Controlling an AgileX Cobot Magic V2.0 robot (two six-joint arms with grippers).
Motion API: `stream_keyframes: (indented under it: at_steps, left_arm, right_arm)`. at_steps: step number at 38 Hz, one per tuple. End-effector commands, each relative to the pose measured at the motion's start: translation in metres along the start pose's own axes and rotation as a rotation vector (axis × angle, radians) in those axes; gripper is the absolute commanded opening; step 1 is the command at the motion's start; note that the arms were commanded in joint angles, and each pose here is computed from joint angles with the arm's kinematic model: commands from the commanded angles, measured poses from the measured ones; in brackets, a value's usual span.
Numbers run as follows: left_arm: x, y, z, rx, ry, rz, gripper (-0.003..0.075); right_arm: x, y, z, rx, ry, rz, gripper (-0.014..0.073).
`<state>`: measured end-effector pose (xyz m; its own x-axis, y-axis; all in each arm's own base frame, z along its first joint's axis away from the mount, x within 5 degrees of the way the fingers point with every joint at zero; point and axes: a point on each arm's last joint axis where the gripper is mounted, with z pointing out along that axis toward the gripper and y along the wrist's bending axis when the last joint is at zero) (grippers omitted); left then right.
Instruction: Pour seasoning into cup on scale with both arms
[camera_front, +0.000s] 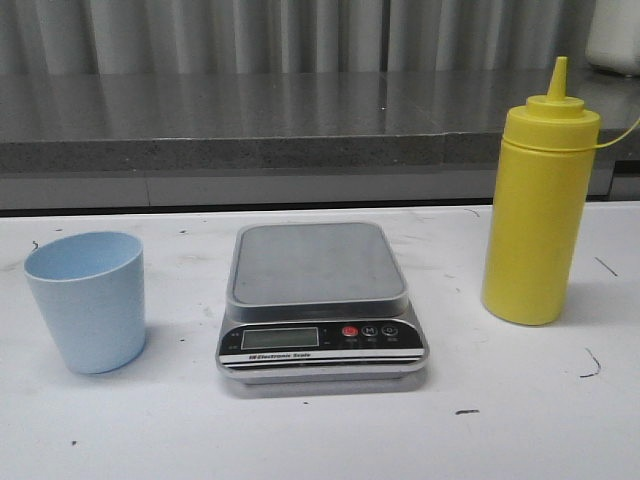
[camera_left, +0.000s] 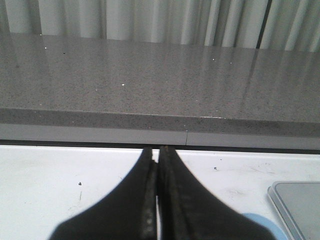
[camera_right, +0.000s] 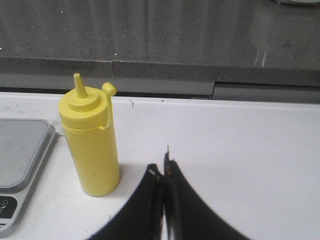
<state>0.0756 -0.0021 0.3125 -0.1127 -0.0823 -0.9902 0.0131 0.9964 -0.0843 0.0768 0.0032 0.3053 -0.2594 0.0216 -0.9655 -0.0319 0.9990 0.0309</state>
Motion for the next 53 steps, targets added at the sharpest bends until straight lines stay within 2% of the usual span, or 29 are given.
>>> stream_keyframes:
  at_steps: [1,4,7,8,10,16,20,27,34,45,53]
  left_arm:
    - [-0.017,-0.001,-0.001,0.002,-0.093,-0.003,0.0134]
    - [-0.017,-0.001,-0.001,0.002,-0.093,-0.003,0.0279]
    - [-0.015,-0.001,0.000,0.002,-0.087,-0.012,0.0469]
    - [-0.013,-0.001,0.001,0.005,-0.085,-0.025,0.0512]
    - [-0.010,-0.001,0.002,0.012,-0.078,-0.054,0.0540]
    - [-0.009,-0.004,0.014,0.036,-0.011,-0.052,0.0512]
    - [-0.017,-0.012,0.030,0.099,0.050,-0.014,0.0512]
    - [-0.028,-0.045,0.072,0.272,0.271,0.078,0.0513]
    - [-0.026,-0.080,0.104,0.379,0.487,0.215,0.0512]
    - [0.006,-0.137,0.158,0.461,0.806,0.386,0.0512]
    - [0.033,-0.154,0.189,0.426,1.011,0.431,0.0512]
  right_arm:
    - [-0.018,0.000,-0.002,0.005,-0.101,-0.003,0.0181]
    - [-0.018,0.000,-0.002,0.005,-0.101,-0.003,0.0353]
    - [-0.018,0.000,-0.002,0.005,-0.101,-0.003,0.0522]
    - [-0.018,0.000,-0.002,0.005,-0.101,-0.003,0.0565]
    - [-0.018,0.000,-0.002,0.005,-0.101,-0.003,0.0611]
    - [-0.018,0.000,-0.002,0.005,-0.101,-0.003,0.0613]
    - [-0.018,0.000,-0.002,0.005,-0.101,-0.003,0.0613]
    - [-0.018,0.000,-0.002,0.005,-0.101,-0.003,0.0613]
    - [-0.018,0.000,-0.002,0.005,-0.100,-0.003,0.0613]
    - [-0.018,0.000,-0.002,0.005,-0.100,-0.003,0.0613]
    - [-0.018,0.000,-0.002,0.005,-0.099,-0.003,0.0613]
